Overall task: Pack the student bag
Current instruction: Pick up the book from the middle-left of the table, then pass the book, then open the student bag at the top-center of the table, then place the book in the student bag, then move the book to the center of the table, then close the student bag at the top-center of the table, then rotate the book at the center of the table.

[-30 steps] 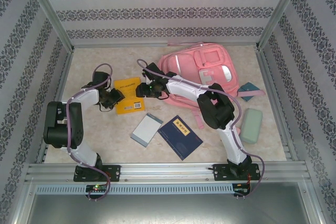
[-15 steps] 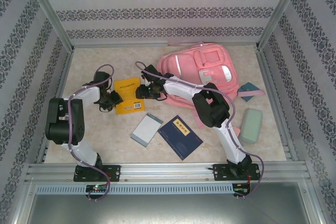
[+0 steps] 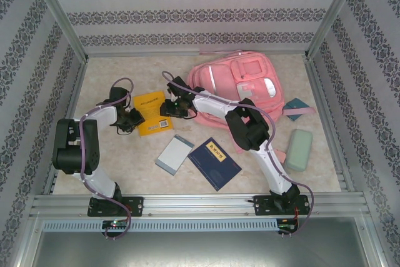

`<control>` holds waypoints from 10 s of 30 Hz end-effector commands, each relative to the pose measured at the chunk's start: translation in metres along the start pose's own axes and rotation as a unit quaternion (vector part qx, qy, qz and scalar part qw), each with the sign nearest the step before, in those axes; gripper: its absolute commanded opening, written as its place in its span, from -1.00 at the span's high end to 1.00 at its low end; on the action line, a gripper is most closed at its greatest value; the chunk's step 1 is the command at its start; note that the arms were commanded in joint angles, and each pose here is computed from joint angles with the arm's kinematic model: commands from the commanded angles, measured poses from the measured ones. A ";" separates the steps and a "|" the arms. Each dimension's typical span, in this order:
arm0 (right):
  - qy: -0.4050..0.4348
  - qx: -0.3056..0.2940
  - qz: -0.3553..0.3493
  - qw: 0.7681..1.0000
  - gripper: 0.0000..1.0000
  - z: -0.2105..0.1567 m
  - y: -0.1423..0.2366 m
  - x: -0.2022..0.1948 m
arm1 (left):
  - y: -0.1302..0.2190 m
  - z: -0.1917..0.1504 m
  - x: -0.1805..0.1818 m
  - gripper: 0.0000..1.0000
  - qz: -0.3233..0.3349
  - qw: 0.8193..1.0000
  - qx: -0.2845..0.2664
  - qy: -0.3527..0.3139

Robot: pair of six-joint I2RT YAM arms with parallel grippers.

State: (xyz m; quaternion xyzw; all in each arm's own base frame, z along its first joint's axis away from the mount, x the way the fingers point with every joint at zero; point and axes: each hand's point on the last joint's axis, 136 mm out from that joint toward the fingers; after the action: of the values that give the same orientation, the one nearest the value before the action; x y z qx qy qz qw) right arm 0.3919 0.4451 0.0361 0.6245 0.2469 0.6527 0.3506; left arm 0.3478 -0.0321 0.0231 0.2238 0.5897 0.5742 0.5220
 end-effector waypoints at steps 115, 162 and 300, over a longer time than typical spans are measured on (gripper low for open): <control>0.163 -0.136 -0.272 0.939 -0.17 0.101 0.155 -0.093 | 0.178 0.055 -0.141 1.00 -0.371 0.913 -0.171 -0.021; 0.146 -0.304 0.017 0.941 1.00 0.125 0.373 0.067 | 0.076 0.074 -0.306 1.00 -0.438 0.883 -0.168 -0.026; 0.174 -0.018 -0.062 0.983 0.58 -0.008 0.095 -0.013 | 0.002 -0.089 -0.019 0.75 0.104 0.994 0.025 -0.002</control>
State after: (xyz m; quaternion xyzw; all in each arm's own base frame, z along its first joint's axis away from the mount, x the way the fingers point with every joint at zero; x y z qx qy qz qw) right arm 0.3760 0.3649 0.1111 0.4611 0.3288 0.7367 0.3696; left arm 0.2655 -0.0906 0.0243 0.3029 0.5761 0.5957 0.4706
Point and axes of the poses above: each hand's point on the last joint's axis, 136 mm out from that joint toward the fingers, its own y axis back along the fingers, its own x axis along the line the jaws close on, z = x × y, and after that the axes turned 11 degrees about -y, right-handed
